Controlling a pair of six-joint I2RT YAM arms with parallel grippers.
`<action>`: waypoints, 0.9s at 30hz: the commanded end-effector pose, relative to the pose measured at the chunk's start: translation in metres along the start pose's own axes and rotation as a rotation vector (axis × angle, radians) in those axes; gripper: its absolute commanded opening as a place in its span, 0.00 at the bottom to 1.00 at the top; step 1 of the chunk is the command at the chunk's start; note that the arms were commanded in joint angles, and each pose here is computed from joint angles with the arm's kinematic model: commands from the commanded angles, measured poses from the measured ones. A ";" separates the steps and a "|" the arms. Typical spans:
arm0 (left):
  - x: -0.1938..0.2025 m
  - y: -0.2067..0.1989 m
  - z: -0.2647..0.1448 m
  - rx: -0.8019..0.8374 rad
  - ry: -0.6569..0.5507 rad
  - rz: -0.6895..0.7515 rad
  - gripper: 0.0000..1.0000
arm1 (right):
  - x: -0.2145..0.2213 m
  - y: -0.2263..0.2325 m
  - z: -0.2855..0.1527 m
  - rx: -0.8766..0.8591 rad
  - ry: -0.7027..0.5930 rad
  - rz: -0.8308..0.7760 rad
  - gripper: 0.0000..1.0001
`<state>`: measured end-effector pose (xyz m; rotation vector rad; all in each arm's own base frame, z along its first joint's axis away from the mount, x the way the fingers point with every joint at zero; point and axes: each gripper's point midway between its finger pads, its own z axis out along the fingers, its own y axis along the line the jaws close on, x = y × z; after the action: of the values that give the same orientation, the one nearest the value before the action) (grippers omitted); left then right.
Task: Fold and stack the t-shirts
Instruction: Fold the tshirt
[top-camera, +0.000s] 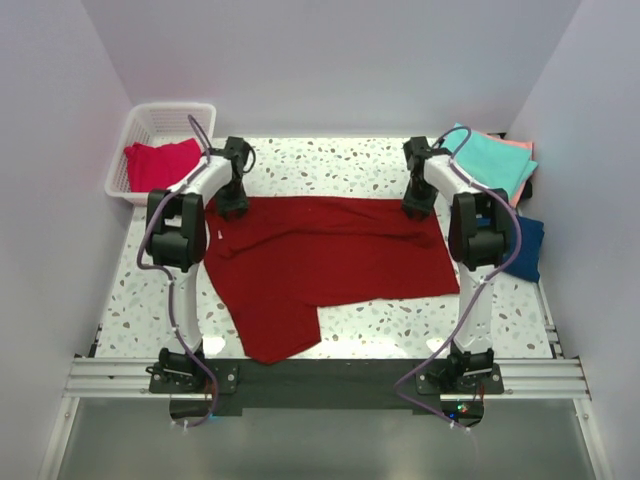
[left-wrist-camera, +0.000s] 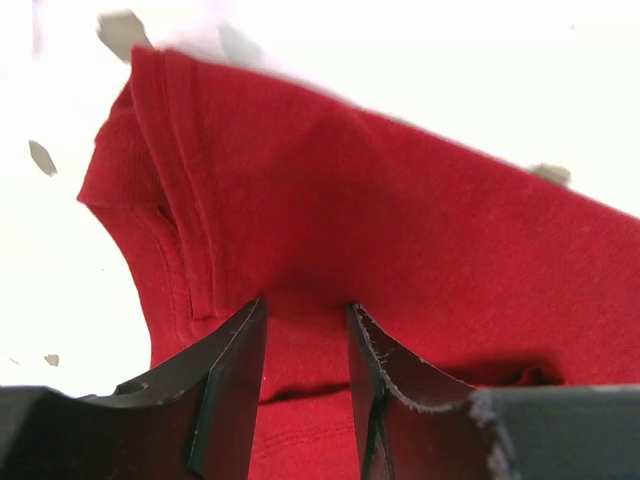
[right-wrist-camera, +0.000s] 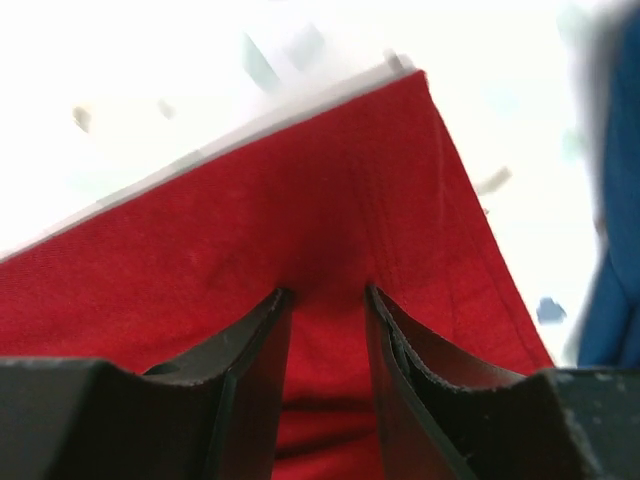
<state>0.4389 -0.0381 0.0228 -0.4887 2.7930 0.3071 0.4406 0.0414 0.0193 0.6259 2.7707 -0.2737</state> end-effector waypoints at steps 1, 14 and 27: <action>-0.018 0.019 0.018 -0.067 0.006 -0.071 0.41 | -0.028 0.017 0.030 -0.027 -0.015 0.007 0.41; -0.081 -0.005 -0.036 0.118 -0.191 -0.029 0.47 | -0.064 -0.001 -0.054 -0.067 -0.187 -0.006 0.42; -0.074 -0.025 -0.056 0.240 -0.200 0.014 0.50 | -0.030 -0.003 -0.092 -0.196 -0.120 0.033 0.55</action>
<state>0.5016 -0.0440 0.0804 -0.4117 2.6194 0.0763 0.4568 0.0400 0.1191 0.5579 2.5901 -0.1190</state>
